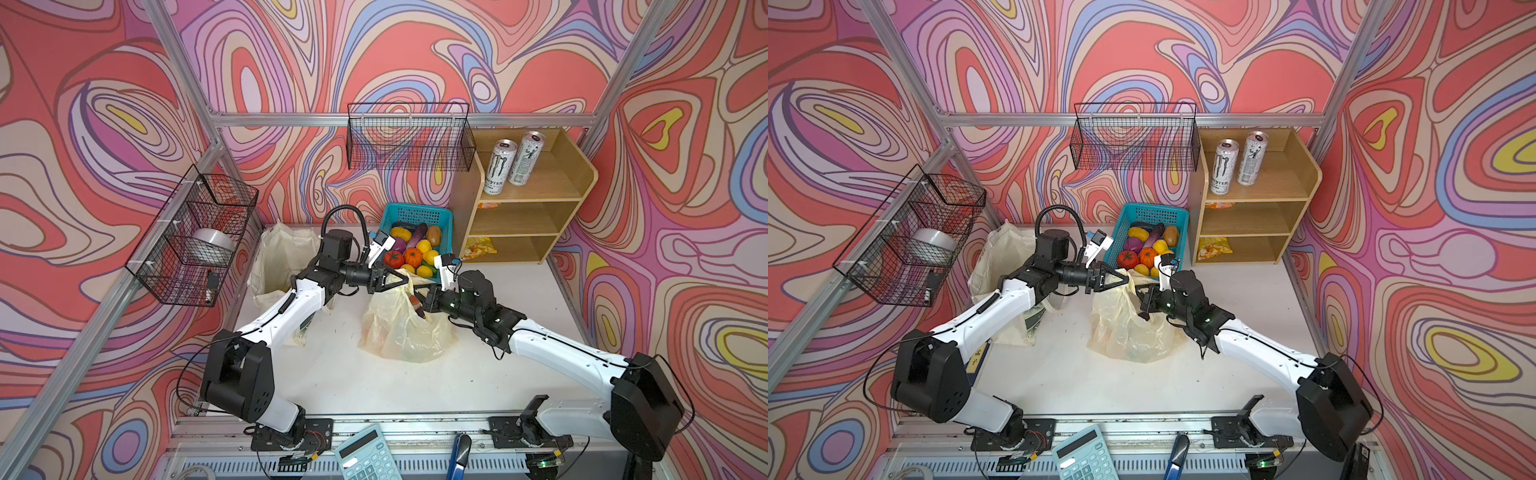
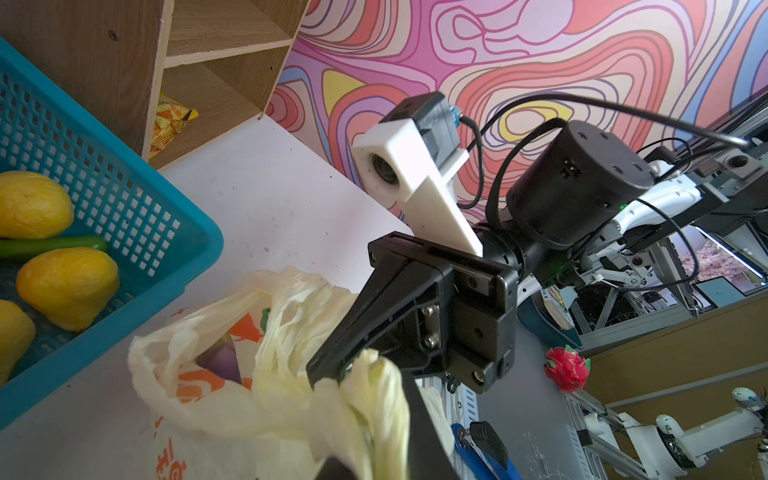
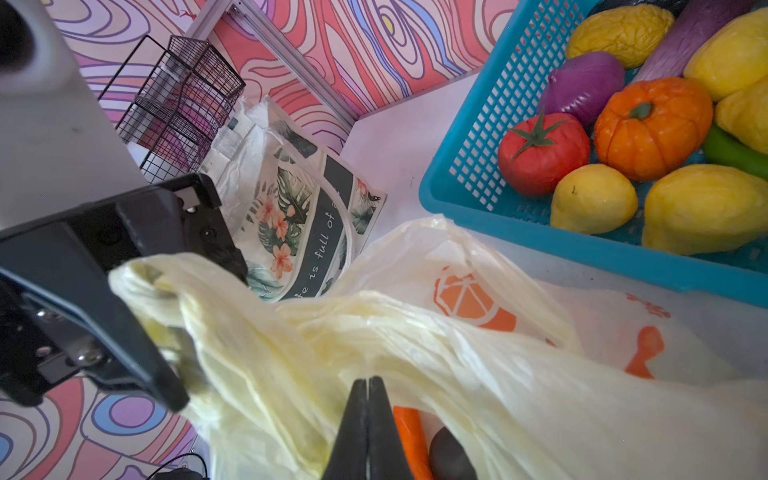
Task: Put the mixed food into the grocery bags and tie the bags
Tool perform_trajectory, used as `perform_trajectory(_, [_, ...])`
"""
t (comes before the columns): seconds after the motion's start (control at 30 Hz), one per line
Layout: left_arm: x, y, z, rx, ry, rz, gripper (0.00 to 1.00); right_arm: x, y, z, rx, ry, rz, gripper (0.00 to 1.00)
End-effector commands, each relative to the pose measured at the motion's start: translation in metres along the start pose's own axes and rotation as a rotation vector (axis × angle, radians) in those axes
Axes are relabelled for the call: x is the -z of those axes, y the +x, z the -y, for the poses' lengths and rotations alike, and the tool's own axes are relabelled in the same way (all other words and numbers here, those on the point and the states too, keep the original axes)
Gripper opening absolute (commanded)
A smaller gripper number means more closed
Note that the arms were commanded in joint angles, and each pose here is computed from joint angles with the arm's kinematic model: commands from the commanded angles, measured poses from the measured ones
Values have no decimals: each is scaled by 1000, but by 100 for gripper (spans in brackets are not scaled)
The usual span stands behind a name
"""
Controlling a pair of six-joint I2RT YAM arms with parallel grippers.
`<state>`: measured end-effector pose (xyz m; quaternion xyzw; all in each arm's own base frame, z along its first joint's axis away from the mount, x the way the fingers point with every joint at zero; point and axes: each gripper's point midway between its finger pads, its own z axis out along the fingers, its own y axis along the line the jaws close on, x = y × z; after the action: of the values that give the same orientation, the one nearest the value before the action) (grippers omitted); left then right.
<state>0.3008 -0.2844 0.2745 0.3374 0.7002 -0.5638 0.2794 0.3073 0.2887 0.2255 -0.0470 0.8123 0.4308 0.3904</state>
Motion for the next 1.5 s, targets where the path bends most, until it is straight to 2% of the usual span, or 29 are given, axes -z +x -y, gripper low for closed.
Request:
perform_trajectory(0.0, [6, -13, 7, -79, -3, 32, 24, 7, 6, 1, 7, 18, -14, 0])
perform_trajectory(0.37, [6, -11, 5, -66, -8, 35, 31, 20, 0, -19, 45, -17, 9, 0])
perform_trajectory(0.97, [1, -11, -1, -38, 3, 43, 42, 15, 12, -21, 68, -11, -15, 0])
perform_trajectory(1.2, [-6, -4, -7, -48, -58, -9, 43, 14, 13, -23, 71, -9, -17, 0])
perform_trajectory(1.37, [-7, 2, -12, -39, -108, -51, 38, 14, 14, -23, 73, -7, -19, 0])
perform_trajectory(1.43, [-6, 1, -13, -41, -116, -49, 31, 14, 14, -23, 73, -9, -21, 0])
perform_trajectory(1.47, [-6, 1, -12, -42, -115, -50, 23, 13, 15, -22, 73, -7, -23, 0])
